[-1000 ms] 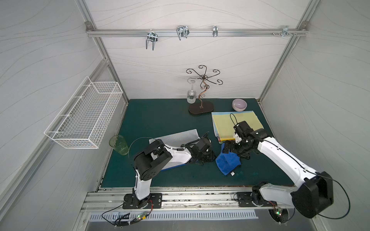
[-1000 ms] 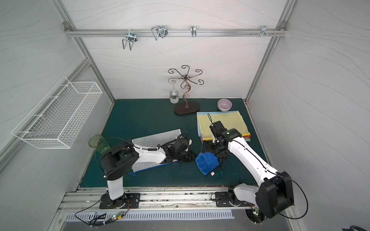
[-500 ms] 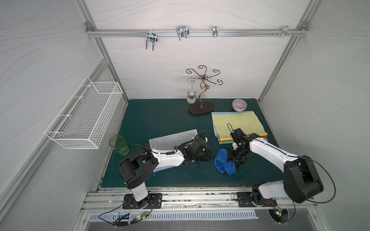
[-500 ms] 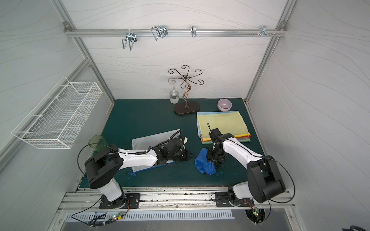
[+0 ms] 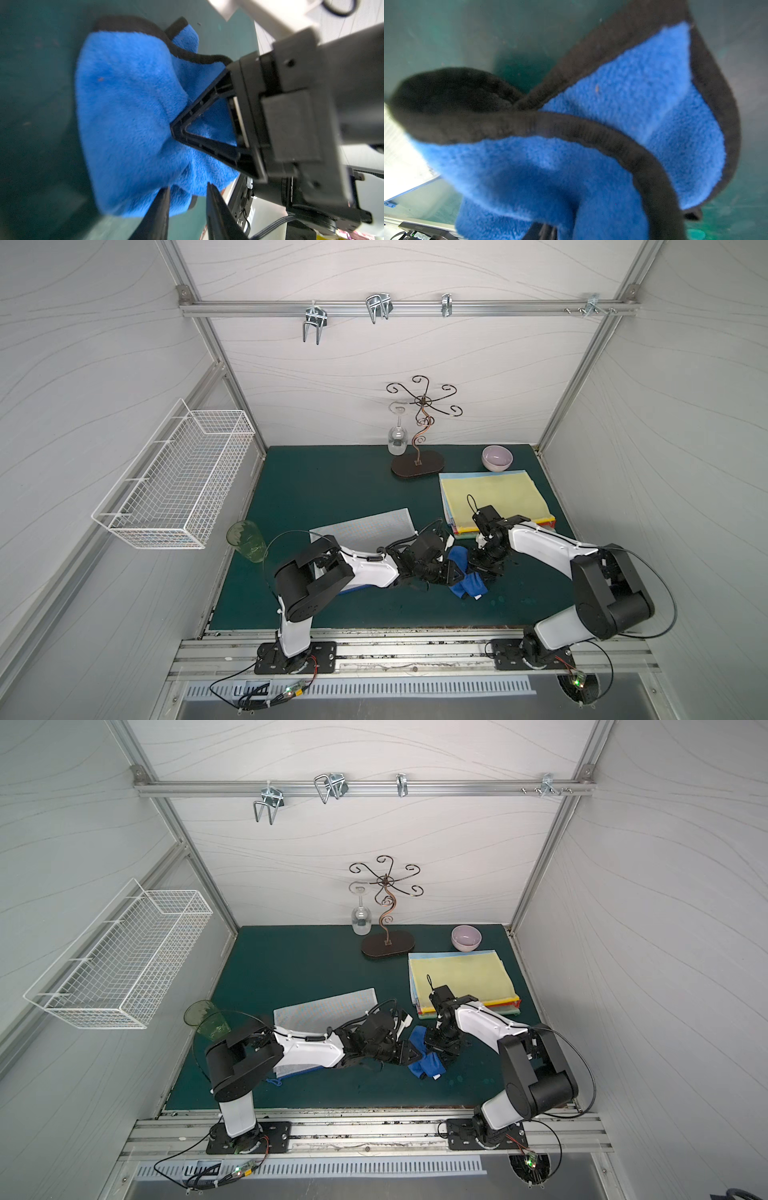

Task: Wipe the document bag
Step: Place the cleaning item at the center of the board.

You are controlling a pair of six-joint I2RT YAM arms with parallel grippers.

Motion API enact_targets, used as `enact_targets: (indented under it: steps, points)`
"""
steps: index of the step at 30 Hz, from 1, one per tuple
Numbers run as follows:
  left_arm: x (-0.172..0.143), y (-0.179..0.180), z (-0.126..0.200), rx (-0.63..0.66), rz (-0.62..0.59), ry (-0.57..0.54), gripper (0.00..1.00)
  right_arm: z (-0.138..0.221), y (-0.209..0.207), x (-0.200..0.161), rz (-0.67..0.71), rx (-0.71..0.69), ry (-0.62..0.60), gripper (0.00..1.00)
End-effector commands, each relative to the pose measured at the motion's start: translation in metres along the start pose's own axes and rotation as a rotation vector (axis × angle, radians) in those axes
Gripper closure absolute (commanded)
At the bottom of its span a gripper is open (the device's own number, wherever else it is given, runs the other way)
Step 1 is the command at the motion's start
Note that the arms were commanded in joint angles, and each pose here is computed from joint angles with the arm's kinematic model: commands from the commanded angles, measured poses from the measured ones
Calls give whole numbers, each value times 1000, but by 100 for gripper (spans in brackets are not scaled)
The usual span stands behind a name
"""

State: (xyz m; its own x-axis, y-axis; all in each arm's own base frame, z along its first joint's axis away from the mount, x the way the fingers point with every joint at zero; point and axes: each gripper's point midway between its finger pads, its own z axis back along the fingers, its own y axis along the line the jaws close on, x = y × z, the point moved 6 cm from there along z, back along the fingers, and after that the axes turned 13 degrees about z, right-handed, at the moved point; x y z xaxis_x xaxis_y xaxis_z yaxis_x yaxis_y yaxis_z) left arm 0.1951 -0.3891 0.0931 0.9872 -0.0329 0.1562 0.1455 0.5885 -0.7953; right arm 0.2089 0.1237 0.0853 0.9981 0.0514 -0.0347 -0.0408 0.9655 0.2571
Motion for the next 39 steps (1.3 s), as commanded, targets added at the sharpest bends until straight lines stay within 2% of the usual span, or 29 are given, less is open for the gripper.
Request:
enact_targets:
  steps: [1,8,13,15,18,23,26,29,32,35,39]
  points:
    - [3,2,-18,18,21,33,67,12,4,4,-2,16,-30,61]
    - [-7,46,-31,228,114,95,67,63,4,-19,9,-1,-90,30]
    - [-9,54,-34,257,122,119,67,106,-3,-39,2,-45,-177,18]
    - [-7,49,-31,241,104,115,68,122,-2,-41,3,-37,-234,7]
    - [-4,40,-27,226,60,111,68,140,2,-37,14,-29,-289,1]
    - [-1,20,-8,186,-16,89,66,149,11,-24,32,-8,-322,2]
    - [3,1,15,169,-84,53,64,147,21,-12,51,51,-337,9]
    - [8,-4,40,188,-88,19,60,140,33,2,83,110,-305,19]
    - [11,4,60,204,-40,-5,59,134,45,16,116,151,-299,26]
    - [11,26,77,271,52,-31,60,124,59,29,170,194,-294,34]
    - [11,72,101,347,234,-102,61,85,94,45,264,319,-157,41]
